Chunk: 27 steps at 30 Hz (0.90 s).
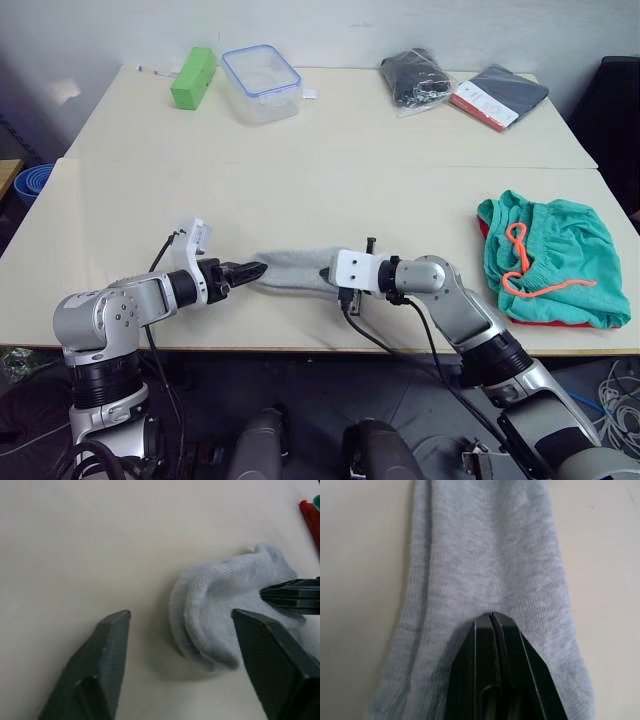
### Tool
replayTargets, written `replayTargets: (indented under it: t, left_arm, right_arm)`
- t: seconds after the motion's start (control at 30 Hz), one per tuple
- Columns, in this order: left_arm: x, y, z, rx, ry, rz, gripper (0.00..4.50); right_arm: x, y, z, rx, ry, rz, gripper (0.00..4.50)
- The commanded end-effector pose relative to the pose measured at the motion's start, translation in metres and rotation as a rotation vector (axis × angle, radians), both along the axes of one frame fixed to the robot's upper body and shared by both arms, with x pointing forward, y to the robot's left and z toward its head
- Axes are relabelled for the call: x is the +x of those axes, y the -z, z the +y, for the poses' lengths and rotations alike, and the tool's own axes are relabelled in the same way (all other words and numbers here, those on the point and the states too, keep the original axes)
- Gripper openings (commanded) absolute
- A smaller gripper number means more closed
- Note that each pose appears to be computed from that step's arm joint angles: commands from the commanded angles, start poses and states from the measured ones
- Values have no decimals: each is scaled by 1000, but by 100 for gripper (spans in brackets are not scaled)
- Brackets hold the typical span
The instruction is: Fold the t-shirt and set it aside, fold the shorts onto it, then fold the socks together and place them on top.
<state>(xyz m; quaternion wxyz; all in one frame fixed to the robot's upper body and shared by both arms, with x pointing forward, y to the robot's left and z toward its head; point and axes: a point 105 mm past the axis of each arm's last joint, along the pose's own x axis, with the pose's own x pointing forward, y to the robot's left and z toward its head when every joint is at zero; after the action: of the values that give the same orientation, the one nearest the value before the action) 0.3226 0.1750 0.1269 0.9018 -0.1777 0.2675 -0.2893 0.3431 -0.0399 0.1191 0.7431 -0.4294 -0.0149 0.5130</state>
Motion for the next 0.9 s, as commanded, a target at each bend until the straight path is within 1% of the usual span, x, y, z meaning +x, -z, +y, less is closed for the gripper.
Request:
replayTargets:
  t: [0.03, 0.17, 0.27, 0.43, 0.5, 0.57, 0.63, 0.7, 0.8, 0.9]
  left_arm:
    - [1, -5, -7, -46, 23, -2, 231]
    - [3, -10, -14, -77, 43, -6, 94]
    - [4, -15, -23, -111, 63, -10, 2]
    - [6, -24, -28, -111, 86, -32, 2]
    - [4, -33, -31, -84, 122, -69, 2]
    - [1, -48, -40, -23, 181, -120, 2]
    - [-1, -61, -55, 15, 244, -165, 2]
    - [-4, -71, -71, 28, 309, -198, 2]
    - [-10, -76, -89, 42, 384, -209, 2]
    - [-20, -73, -110, 86, 492, -204, 2]
  right_arm:
    - [2, 19, -15, -58, 46, 37, 0]
    - [-1, 22, -14, -47, 45, 45, 0]
    - [-1, 22, -13, -36, 51, 48, 0]
    - [-3, 23, -15, -32, 60, 51, 0]
    - [-3, 23, -17, -31, 67, 53, 0]
    - [-2, 24, -19, -27, 76, 56, 0]
    - [-1, 24, -21, -21, 88, 57, 0]
    - [0, 25, -21, -19, 96, 57, 0]
    - [1, 27, -21, -19, 100, 59, 0]
    - [1, 28, -21, -13, 109, 65, 0]
